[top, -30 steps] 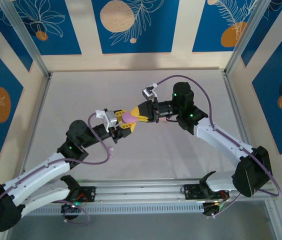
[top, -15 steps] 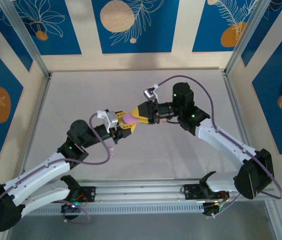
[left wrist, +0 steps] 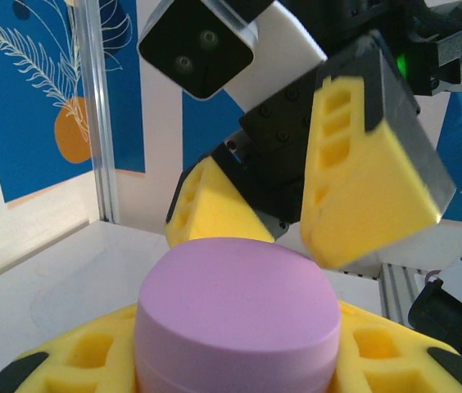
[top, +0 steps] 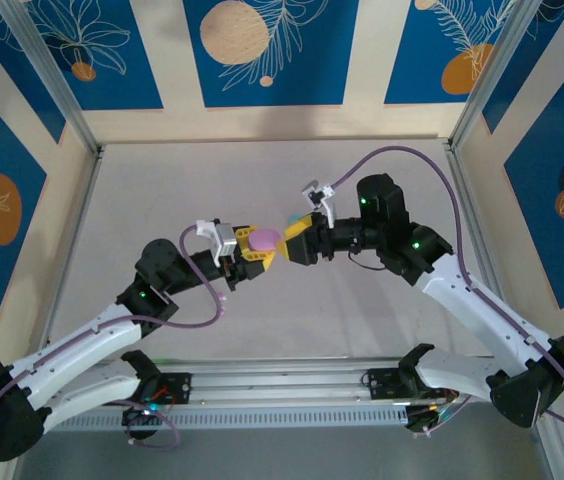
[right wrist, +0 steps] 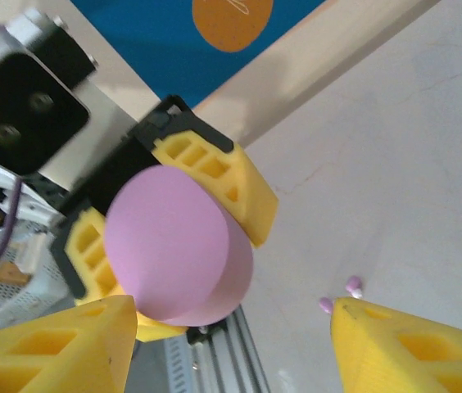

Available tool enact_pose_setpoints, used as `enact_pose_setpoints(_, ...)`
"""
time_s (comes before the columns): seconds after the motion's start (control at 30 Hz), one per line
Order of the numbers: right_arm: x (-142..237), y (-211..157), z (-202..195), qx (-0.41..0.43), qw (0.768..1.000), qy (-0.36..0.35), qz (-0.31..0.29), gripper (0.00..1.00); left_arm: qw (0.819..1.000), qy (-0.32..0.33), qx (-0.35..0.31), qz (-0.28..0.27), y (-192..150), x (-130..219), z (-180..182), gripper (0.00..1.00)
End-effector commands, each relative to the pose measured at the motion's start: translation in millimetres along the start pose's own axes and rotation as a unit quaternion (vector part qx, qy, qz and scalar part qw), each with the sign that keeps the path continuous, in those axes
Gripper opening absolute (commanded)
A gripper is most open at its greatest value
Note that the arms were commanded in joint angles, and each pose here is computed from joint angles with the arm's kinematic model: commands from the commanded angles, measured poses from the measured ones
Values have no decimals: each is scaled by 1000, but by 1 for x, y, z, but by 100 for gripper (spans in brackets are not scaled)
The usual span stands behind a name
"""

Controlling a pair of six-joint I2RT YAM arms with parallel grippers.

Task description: Insert wireless bluetooth earbuds into charging case

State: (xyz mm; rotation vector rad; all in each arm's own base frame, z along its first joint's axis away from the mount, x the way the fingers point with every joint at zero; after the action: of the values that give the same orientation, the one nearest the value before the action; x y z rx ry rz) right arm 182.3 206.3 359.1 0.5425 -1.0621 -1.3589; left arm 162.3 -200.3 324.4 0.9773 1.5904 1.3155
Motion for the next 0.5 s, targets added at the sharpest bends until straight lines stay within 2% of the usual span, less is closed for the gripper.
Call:
enact_pose_setpoints(0.0,3,3,3,56,998,-18,8,64,999,-30,-4,-28,15,-2,-7,22)
enact_pose_setpoints(0.2,4,2,3,67,997,-30,3,64,999,-35,-1,-29,15,-2,-8,22)
enact_pose_setpoints(0.3,1,-2,6,89,996,-15,9,64,999,-36,3,-37,17,-2,-8,22)
enact_pose_setpoints(0.47,-2,-4,3,105,994,-35,12,63,998,-45,4,-34,17,-3,-9,22)
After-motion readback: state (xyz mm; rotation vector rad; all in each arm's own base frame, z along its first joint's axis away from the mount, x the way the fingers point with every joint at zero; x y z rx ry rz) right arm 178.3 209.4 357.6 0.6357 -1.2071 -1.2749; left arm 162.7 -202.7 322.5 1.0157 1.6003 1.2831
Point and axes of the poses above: each hand's point on the last joint's axis, 136 mm out from that joint toward the fingers, its own x axis back along the fingers, its own z axis along the line the jaws close on, y = z × x, the point moved 9 cm from there along x, back along the fingers, and after that the axes turned 4 degrees about x, right-handed, at the moved point
